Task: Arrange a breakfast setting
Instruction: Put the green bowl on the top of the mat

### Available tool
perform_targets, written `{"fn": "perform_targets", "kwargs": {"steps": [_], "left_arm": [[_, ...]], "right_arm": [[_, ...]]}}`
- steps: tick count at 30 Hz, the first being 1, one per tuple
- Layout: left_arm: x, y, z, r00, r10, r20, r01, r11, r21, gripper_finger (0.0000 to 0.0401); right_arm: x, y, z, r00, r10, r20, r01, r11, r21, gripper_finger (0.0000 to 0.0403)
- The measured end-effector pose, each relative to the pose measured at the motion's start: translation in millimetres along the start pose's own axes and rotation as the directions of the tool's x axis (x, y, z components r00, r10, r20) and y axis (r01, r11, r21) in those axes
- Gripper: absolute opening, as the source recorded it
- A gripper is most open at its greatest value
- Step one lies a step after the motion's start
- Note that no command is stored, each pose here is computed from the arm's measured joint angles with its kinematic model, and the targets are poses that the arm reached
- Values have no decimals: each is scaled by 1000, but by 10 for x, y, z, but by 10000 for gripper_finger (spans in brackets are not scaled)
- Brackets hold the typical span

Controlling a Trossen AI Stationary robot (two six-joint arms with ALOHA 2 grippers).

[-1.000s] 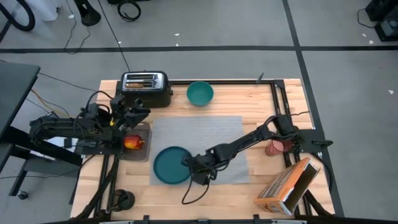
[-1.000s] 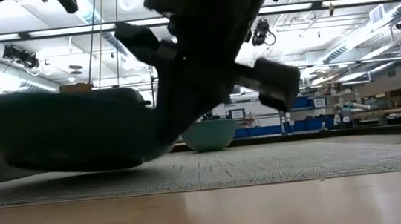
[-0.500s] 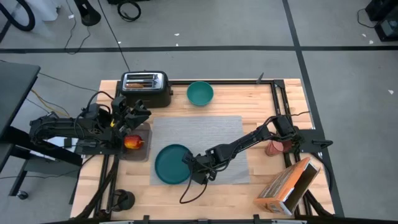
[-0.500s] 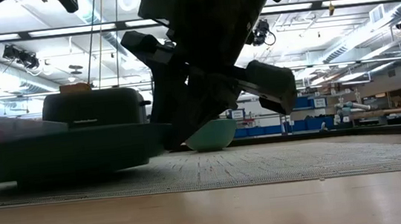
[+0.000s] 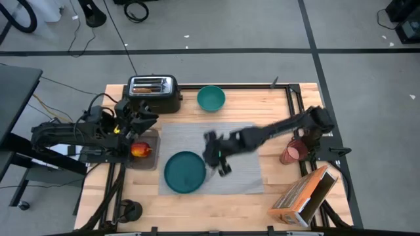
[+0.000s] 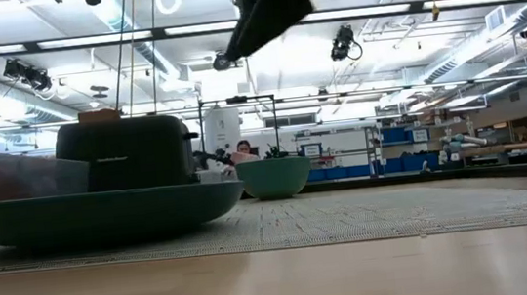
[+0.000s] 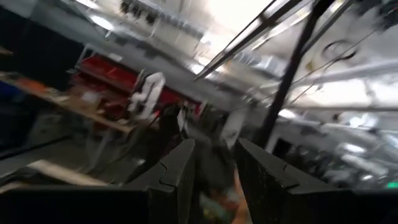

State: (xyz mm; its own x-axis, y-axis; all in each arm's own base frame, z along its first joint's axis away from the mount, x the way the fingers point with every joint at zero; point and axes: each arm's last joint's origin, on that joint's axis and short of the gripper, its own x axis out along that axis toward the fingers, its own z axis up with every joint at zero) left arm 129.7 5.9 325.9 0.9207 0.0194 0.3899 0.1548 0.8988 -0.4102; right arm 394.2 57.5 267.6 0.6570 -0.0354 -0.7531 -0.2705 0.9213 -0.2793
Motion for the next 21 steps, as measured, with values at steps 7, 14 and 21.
{"fn": "perform_targets", "kwargs": {"steps": [7, 14, 21], "left_arm": [[184, -56, 158, 989, 102, -108, -90, 989, 116, 125], [230, -86, 262, 969, 159, -188, -129, 978, 161, 125], [222, -31, 338, 966, 207, -153, -179, 967, 181, 125]], "right_arm": [[118, -1087, -459, 983, -162, -92, 182, 934, 308, 200], [523, -1707, -1042, 973, -146, -178, 210, 878, 429, 200], [762, -1866, -1357, 978, -56, -200, 141, 886, 441, 198]]}}
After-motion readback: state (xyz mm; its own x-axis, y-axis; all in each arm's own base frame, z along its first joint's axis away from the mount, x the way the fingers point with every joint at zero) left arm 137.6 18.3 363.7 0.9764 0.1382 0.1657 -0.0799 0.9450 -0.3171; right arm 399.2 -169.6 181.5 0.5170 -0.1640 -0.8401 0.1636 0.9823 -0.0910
